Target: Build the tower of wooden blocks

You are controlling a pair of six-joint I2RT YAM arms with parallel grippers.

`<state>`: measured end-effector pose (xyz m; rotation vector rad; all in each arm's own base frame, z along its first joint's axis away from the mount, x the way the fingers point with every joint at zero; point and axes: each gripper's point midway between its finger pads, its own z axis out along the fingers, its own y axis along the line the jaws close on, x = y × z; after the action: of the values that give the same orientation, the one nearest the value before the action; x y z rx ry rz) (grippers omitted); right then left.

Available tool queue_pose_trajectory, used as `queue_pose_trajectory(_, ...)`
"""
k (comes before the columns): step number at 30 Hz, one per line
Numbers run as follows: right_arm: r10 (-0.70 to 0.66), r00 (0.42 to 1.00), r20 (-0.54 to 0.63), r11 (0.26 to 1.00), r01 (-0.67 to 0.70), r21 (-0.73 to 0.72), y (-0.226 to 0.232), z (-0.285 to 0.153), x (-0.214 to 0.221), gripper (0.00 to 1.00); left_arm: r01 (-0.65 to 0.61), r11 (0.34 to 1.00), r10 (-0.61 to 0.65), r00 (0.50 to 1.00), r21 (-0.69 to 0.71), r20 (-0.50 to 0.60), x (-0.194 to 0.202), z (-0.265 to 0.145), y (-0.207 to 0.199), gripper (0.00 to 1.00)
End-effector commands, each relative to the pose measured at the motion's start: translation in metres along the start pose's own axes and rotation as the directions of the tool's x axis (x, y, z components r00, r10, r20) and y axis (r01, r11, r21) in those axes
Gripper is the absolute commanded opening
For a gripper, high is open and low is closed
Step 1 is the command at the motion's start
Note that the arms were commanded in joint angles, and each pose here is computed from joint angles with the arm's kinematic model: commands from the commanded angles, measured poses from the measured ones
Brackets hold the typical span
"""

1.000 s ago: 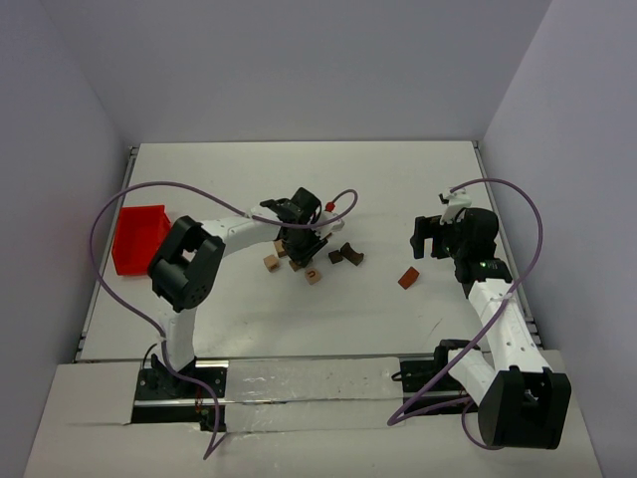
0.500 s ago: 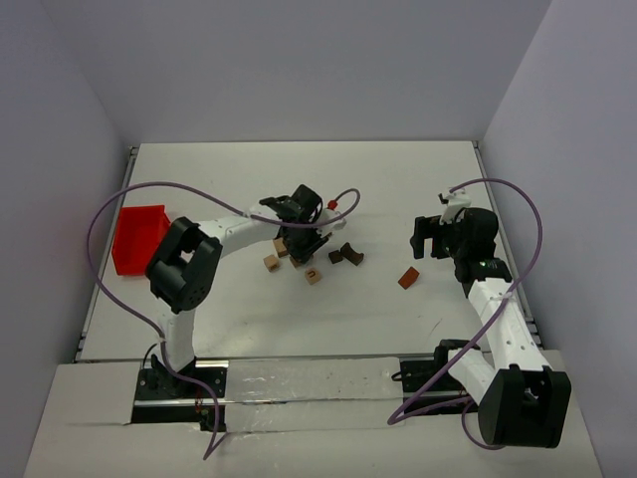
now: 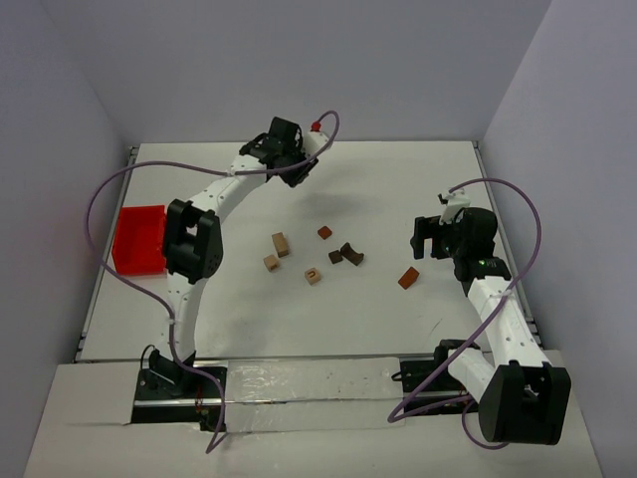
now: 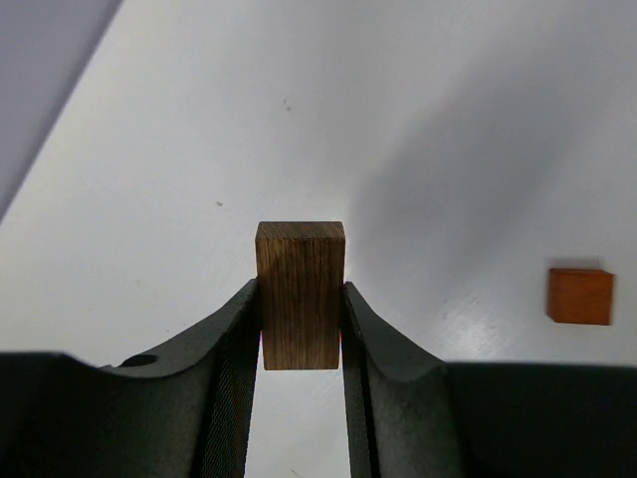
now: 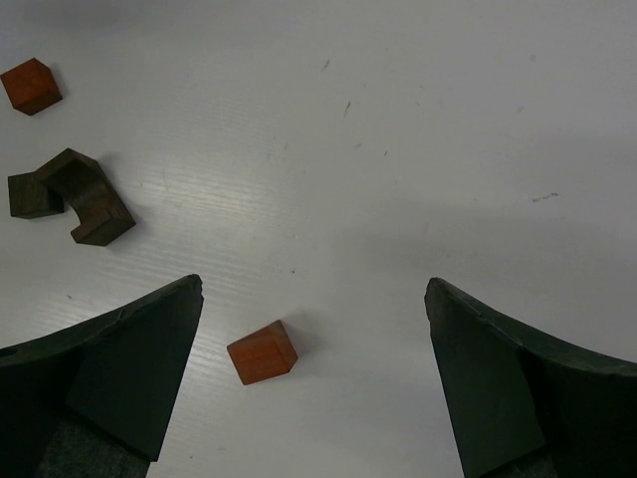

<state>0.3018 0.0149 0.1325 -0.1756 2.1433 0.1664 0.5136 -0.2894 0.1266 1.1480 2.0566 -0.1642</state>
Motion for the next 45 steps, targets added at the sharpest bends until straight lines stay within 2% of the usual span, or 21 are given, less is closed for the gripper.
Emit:
queue_pose_trajectory(1,-0.018,0.999,0.047,1.000,0.017,0.017,-0.004,-0.002,-0.020,1.00,-0.051,0.993,0.048,0.998,0.102,0.039,0.003,0.029,-0.029,0.00)
queue_pose_trajectory(7,-0.014,0.999,0.042,1.000,0.014,0.013,-0.003,-0.001,-0.020,1.00,-0.044,0.980,0.031,0.997,0.192,0.070,-0.002,0.045,-0.053,0.00)
queue_pose_trajectory(11,-0.015,0.999,0.046,1.000,0.014,0.012,-0.003,-0.001,-0.021,1.00,-0.085,0.958,0.067,0.995,0.273,0.073,0.001,0.045,-0.088,0.00)
queue_pose_trajectory(18,-0.012,0.998,0.053,1.000,0.012,0.015,-0.002,-0.004,-0.023,1.00,-0.152,0.902,0.153,0.988,0.405,0.030,0.026,0.036,-0.157,0.00)
queue_pose_trajectory(21,-0.011,0.998,0.062,1.000,0.010,0.018,-0.002,-0.007,-0.025,1.00,-0.163,0.888,0.177,0.984,0.430,0.010,0.049,0.030,-0.181,0.00)
queue_pose_trajectory(33,-0.001,0.998,0.060,1.000,0.001,0.005,0.000,-0.006,-0.025,1.00,-0.216,0.781,0.200,0.975,0.587,0.093,0.051,-0.058,-0.280,0.00)
queue_pose_trajectory(36,-0.003,0.998,0.059,1.000,0.002,0.004,0.000,-0.006,-0.025,1.00,-0.222,0.789,0.196,0.975,0.573,0.107,0.043,-0.069,-0.274,0.00)
queue_pose_trajectory(39,-0.003,0.998,0.059,1.000,0.003,0.003,0.000,-0.006,-0.025,1.00,-0.224,0.825,0.190,0.975,0.519,0.119,0.029,-0.074,-0.248,0.00)
queue_pose_trajectory(42,-0.004,0.998,0.060,1.000,0.004,0.002,0.001,-0.006,-0.025,1.00,-0.171,0.860,0.120,0.984,0.481,0.134,0.006,-0.074,-0.199,0.00)
queue_pose_trajectory(45,-0.003,0.998,0.057,1.000,0.003,0.002,0.000,-0.005,-0.025,1.00,-0.122,0.903,0.081,0.990,0.412,0.116,0.009,-0.063,-0.143,0.00)
